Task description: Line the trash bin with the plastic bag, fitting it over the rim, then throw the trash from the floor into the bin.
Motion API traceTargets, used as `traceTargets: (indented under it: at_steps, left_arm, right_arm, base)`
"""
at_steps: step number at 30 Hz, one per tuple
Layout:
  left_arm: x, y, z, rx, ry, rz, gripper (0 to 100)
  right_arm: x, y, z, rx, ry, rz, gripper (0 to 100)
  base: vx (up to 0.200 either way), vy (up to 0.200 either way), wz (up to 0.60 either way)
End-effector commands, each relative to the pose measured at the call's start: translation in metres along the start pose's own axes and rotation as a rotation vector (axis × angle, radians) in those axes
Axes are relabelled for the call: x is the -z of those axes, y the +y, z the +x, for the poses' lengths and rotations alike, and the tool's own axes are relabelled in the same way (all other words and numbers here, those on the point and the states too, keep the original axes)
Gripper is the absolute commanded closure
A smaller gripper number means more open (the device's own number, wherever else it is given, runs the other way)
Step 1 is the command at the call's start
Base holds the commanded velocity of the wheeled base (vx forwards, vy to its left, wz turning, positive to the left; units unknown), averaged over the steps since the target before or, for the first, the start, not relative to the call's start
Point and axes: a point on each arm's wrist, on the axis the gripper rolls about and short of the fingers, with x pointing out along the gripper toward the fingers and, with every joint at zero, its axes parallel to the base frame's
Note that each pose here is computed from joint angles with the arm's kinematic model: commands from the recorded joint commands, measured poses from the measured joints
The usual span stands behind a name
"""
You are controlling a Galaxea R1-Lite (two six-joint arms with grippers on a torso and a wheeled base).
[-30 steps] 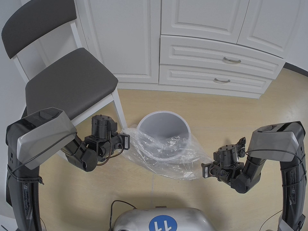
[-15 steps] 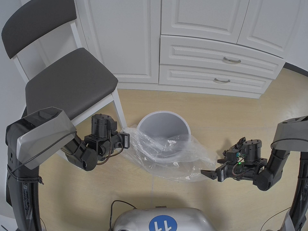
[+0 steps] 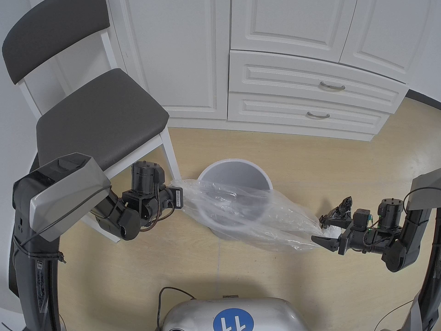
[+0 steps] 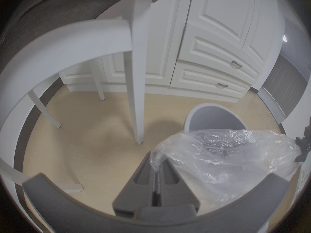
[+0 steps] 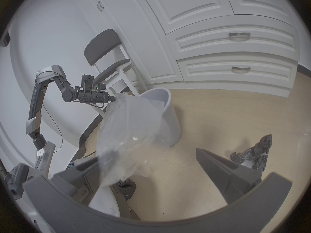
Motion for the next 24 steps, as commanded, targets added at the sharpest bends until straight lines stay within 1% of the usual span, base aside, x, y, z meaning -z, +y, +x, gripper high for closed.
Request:
traceTargets:
  at_steps: [1,9,12,13,14,15,17,18,23,24]
  left_arm:
    - [0.003,0.005,0.002,-0.014,0.021,-0.002,100]
    - [0.001,0.007,0.003,-0.017,0.025,-0.005,100]
    - [0.000,0.006,0.002,-0.016,0.024,-0.004,100]
    - [-0.001,0.005,0.001,-0.014,0.021,-0.005,100]
    - [-0.001,0.005,0.001,-0.014,0.021,-0.005,100]
    - [-0.002,0.003,0.000,-0.010,0.012,-0.006,100]
    - [-0.004,-0.001,-0.002,0.000,0.003,-0.005,100]
    - [-0.006,-0.003,-0.003,0.004,0.001,-0.004,100]
    - [-0.014,-0.010,-0.012,0.022,-0.014,-0.019,100]
    - [-0.014,-0.010,-0.012,0.022,-0.014,-0.019,100]
  right_arm:
    - [0.008,-0.002,-0.002,-0.001,0.013,0.018,0]
    - [0.003,-0.005,-0.004,0.007,-0.023,0.005,0]
    - [-0.004,-0.001,-0.001,0.008,-0.049,0.006,0]
    - [-0.012,0.003,0.001,0.004,-0.066,0.014,0]
    - [-0.012,0.003,0.001,0.004,-0.066,0.014,0]
    - [-0.024,0.017,0.005,0.004,-0.086,0.025,0]
    - [-0.034,0.033,0.013,0.049,-0.106,0.036,0]
    - [-0.038,0.040,0.017,0.068,-0.113,0.029,0]
    - [-0.050,0.089,0.050,0.267,-0.152,-0.024,0]
    - [-0.050,0.089,0.050,0.267,-0.152,-0.024,0]
  base:
    - [0.000,0.000,0.00]
    - [0.000,0.000,0.00]
    - [0.000,0.000,0.00]
    - [0.000,0.000,0.00]
    - [0.000,0.000,0.00]
    - [0.000,0.000,0.00]
    - [0.000,0.000,0.00]
    - [0.000,0.000,0.00]
    - [0.000,0.000,0.00]
    - [0.000,0.000,0.00]
